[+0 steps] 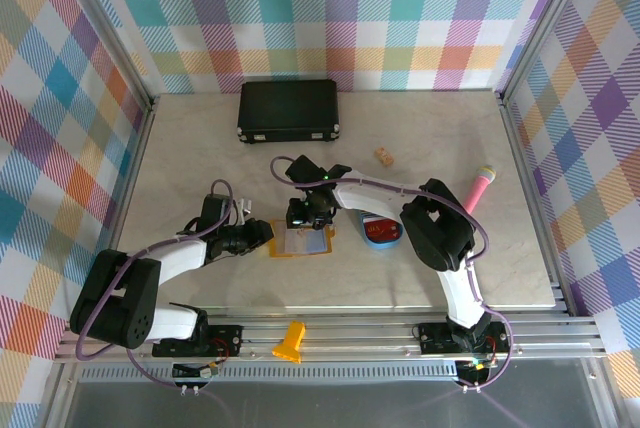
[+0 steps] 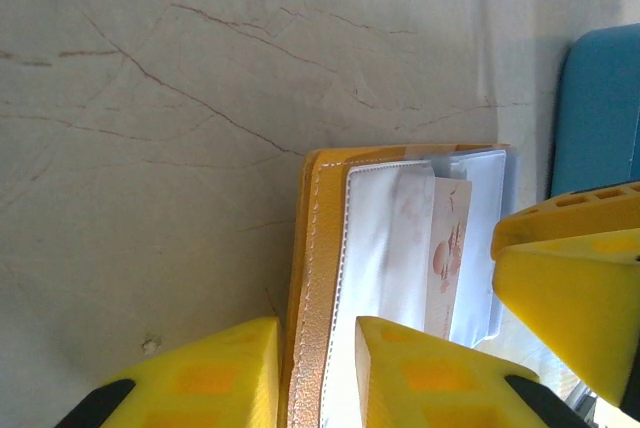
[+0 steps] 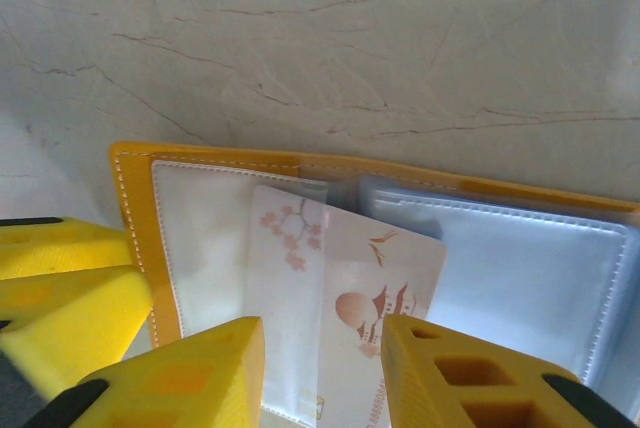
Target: Put the credit cards into the card holder
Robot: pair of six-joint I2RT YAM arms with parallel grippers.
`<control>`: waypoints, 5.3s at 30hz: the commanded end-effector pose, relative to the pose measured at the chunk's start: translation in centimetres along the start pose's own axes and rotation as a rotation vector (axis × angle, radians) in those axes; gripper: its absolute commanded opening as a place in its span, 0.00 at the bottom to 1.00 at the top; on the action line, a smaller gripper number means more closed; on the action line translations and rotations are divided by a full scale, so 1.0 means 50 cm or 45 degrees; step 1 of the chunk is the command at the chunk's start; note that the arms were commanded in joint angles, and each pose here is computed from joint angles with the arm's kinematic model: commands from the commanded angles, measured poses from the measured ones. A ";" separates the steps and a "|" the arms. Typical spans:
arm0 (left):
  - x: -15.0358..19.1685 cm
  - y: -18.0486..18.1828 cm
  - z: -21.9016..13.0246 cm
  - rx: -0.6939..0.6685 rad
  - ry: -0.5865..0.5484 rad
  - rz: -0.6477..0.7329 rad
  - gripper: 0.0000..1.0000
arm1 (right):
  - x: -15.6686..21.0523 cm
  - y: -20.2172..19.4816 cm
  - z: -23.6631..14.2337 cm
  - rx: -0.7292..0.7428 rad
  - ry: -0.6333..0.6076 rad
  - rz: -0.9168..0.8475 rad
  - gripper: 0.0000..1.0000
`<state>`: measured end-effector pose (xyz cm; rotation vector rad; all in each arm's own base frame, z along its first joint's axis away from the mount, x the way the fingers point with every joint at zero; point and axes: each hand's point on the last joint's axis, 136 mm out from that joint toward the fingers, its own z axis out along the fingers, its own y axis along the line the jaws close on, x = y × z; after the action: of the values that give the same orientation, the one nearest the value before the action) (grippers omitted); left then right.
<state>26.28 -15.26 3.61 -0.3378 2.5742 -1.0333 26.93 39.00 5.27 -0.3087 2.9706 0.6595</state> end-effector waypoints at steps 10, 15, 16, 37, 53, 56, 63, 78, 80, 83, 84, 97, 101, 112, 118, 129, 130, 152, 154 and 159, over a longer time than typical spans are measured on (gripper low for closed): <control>0.009 0.005 0.009 -0.005 0.031 -0.006 0.25 | 0.010 -0.019 0.010 0.098 0.036 -0.019 0.36; 0.009 0.007 0.009 -0.010 0.029 -0.008 0.24 | 0.010 -0.015 0.018 0.094 0.049 -0.022 0.36; 0.010 0.008 0.009 -0.014 0.030 -0.010 0.24 | 0.011 -0.015 0.020 0.094 0.053 -0.020 0.36; 0.008 0.010 0.011 -0.020 0.028 -0.012 0.20 | 0.016 0.002 0.042 0.032 0.092 -0.008 0.35; 0.008 0.017 0.017 -0.038 0.038 -0.023 0.09 | 0.015 0.017 0.042 -0.010 0.097 0.002 0.35; 0.008 0.018 0.017 -0.041 0.040 -0.024 0.09 | 0.006 0.003 0.021 0.064 0.052 -0.013 0.34; 0.007 0.018 0.017 -0.045 0.039 -0.025 0.09 | 0.013 -0.016 0.009 0.157 0.043 -0.034 0.35; 0.008 0.019 0.014 -0.048 0.033 -0.023 0.09 | 0.035 -0.010 0.028 0.137 0.093 0.016 0.35; 0.007 0.019 0.013 -0.049 0.029 -0.023 0.09 | 0.032 -0.008 0.026 0.137 0.087 0.028 0.34; 0.007 0.020 0.014 -0.050 0.031 -0.024 0.09 | 0.033 -0.003 0.026 0.128 0.087 0.035 0.34; 0.006 0.019 0.013 -0.050 0.028 -0.022 0.09 | 0.034 -0.002 0.026 0.129 0.085 0.035 0.34; 0.007 0.018 0.012 -0.046 0.026 -0.023 0.09 | 0.038 -0.006 0.035 0.155 0.096 0.040 0.35; 0.007 0.018 0.011 -0.045 0.024 -0.022 0.09 | 0.037 -0.017 0.028 0.201 0.076 0.033 0.35; 0.007 0.018 0.012 -0.044 0.025 -0.019 0.09 | 0.042 -0.002 0.041 0.152 0.107 0.020 0.34; 0.007 0.018 0.012 -0.043 0.023 -0.019 0.09 | 0.045 0.005 0.048 0.126 0.126 0.025 0.32; 0.006 0.017 0.012 -0.040 0.020 -0.018 0.09 | 0.039 0.021 0.041 0.104 0.115 -0.006 0.29; 0.007 0.017 0.012 -0.041 0.022 -0.021 0.09 | 0.039 0.022 0.041 0.104 0.114 -0.008 0.29; 0.007 0.018 0.011 -0.047 0.021 -0.020 0.09 | 0.042 0.031 0.044 0.113 0.126 -0.036 0.28; 0.006 0.017 0.011 -0.045 0.020 -0.019 0.09 | 0.044 0.036 0.047 0.094 0.133 -0.034 0.28; 0.007 0.017 0.009 -0.046 0.019 -0.018 0.09 | 0.042 0.057 0.044 0.024 0.133 -0.057 0.27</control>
<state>25.98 -15.11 2.34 -0.3649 2.6173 -1.0159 24.79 40.91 3.56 -0.3620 3.0673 0.5485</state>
